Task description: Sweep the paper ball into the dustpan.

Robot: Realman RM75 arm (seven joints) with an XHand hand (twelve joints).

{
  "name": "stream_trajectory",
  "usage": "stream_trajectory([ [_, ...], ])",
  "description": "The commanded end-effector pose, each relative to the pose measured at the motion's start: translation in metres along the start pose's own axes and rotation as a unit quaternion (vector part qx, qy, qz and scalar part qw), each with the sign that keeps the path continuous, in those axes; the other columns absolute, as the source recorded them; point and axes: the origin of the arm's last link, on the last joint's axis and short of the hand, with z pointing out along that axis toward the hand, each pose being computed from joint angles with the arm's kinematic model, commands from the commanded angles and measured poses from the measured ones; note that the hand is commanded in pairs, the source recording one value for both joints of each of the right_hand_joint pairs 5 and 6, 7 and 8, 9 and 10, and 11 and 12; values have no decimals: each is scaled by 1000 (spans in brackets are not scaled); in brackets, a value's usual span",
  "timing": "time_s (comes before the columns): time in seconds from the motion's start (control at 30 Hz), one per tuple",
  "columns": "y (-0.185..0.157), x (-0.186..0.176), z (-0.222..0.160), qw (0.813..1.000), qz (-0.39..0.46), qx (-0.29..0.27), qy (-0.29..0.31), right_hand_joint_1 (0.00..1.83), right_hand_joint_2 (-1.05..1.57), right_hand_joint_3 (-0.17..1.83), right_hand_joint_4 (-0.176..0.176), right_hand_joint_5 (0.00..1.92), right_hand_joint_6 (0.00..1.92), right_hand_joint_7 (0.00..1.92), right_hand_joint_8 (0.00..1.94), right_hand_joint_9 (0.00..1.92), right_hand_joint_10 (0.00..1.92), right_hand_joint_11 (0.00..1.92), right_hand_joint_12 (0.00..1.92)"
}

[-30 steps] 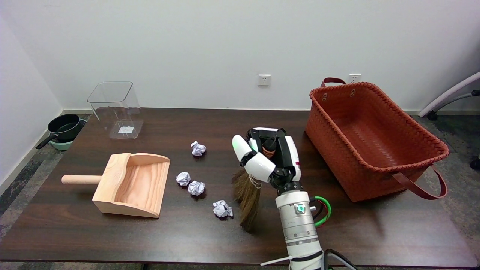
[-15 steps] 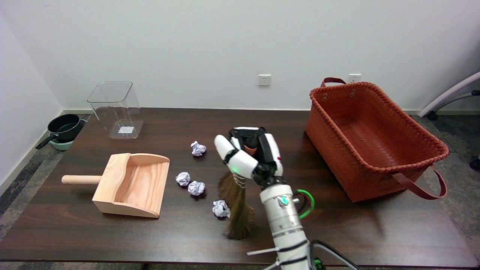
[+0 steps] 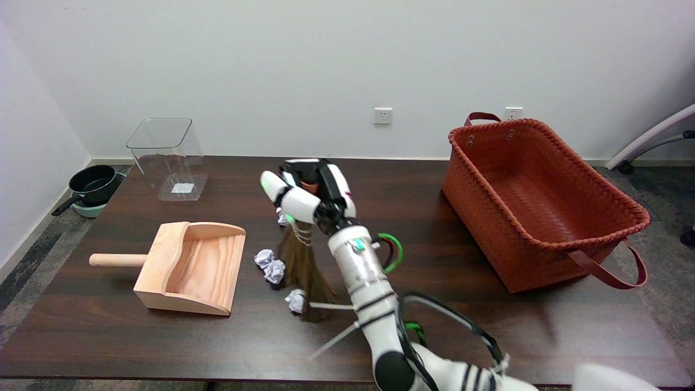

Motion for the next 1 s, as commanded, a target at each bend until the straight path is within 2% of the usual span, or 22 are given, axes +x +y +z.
stream_trajectory([
  [0.03,-15,-31,91,999,27,-22,-35,1123,1571,474,0,1920,1920,1920,1920,1897,1897,1826,1826],
  [0.4,-40,-24,98,998,59,12,-13,1117,1571,495,0,1920,1920,1920,1920,1893,1893,1815,1815],
  [0.7,-60,20,74,996,65,53,19,1117,1571,519,0,1920,1920,1920,1920,1890,1890,1816,1816],
  [0.87,-61,41,81,998,53,21,-4,1121,1571,522,0,1920,1920,1920,1920,1890,1890,1816,1816],
  [1.0,-55,55,95,998,35,-32,-44,1124,1571,517,0,1920,1920,1920,1920,1886,1886,1812,1812],
])
